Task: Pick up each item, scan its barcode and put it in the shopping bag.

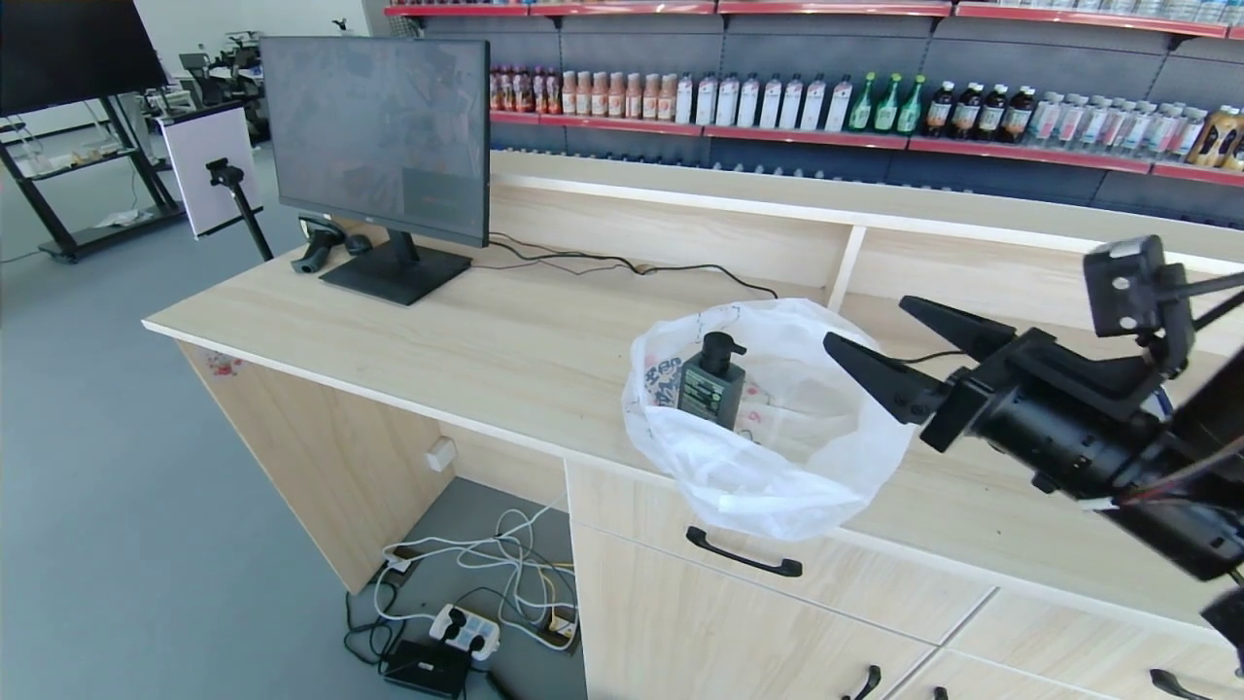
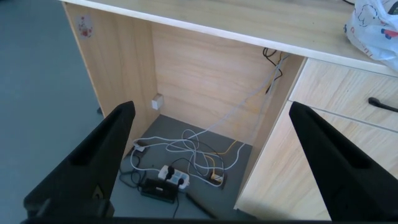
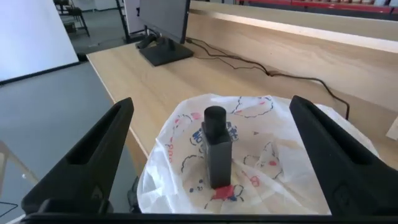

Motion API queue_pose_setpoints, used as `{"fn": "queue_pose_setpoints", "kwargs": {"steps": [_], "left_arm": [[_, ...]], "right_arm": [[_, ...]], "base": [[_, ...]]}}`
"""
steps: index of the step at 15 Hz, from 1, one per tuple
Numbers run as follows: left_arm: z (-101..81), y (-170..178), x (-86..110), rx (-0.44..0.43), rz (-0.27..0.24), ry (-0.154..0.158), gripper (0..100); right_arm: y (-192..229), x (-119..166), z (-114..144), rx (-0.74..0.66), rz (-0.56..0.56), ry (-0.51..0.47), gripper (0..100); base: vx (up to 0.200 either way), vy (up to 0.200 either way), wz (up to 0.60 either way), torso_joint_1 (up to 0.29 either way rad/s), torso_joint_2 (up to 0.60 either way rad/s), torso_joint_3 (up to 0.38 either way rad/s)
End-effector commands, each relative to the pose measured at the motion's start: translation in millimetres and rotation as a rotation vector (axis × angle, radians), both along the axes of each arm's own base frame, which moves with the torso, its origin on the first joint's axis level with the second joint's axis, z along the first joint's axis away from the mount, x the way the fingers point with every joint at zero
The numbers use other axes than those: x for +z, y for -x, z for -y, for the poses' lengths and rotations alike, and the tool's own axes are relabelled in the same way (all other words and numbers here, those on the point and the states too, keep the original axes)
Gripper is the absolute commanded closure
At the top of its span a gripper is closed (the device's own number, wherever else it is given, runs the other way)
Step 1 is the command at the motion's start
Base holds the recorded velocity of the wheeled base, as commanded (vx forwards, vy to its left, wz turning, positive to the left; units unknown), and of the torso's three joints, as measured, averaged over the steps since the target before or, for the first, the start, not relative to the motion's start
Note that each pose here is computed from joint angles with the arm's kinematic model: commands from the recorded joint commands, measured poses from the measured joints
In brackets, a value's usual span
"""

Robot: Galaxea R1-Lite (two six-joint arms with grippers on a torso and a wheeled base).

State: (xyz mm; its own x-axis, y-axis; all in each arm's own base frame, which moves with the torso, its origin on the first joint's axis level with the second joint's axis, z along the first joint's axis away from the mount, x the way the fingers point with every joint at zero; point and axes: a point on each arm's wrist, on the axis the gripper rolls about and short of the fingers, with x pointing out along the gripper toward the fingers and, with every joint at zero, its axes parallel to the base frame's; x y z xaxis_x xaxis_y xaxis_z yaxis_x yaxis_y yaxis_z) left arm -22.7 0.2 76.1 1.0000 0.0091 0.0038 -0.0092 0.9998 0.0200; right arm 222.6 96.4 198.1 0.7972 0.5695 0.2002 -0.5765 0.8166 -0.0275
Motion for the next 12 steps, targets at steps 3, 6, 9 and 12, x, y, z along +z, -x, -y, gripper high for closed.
{"fn": "queue_pose_setpoints", "kwargs": {"steps": [3,6,9,12], "left_arm": [[0.0,0.0,0.0,0.0,0.001,0.0,0],[0.0,0.0,0.0,0.0,0.001,0.0,0],[0.0,0.0,0.0,0.0,0.001,0.0,0],[0.0,0.0,0.0,0.002,0.001,0.0,0]], "right_arm": [[46.6,16.5,16.1,-0.009,0.098,-0.012,0],[48.4,12.4,17.3,-0.019,0.104,0.024,0],[48.3,12.8,17.2,-0.022,0.107,0.025,0],[47.7,11.8,17.3,-0.022,0.101,0.023,0]], "base": [[0.0,0.0,0.0,0.0,0.0,0.0],[0.0,0.0,-0.6,0.002,0.0,0.007],[0.0,0.0,-0.6,-0.001,0.0,0.004],[0.0,0.0,-0.6,0.002,0.0,-0.001]]}}
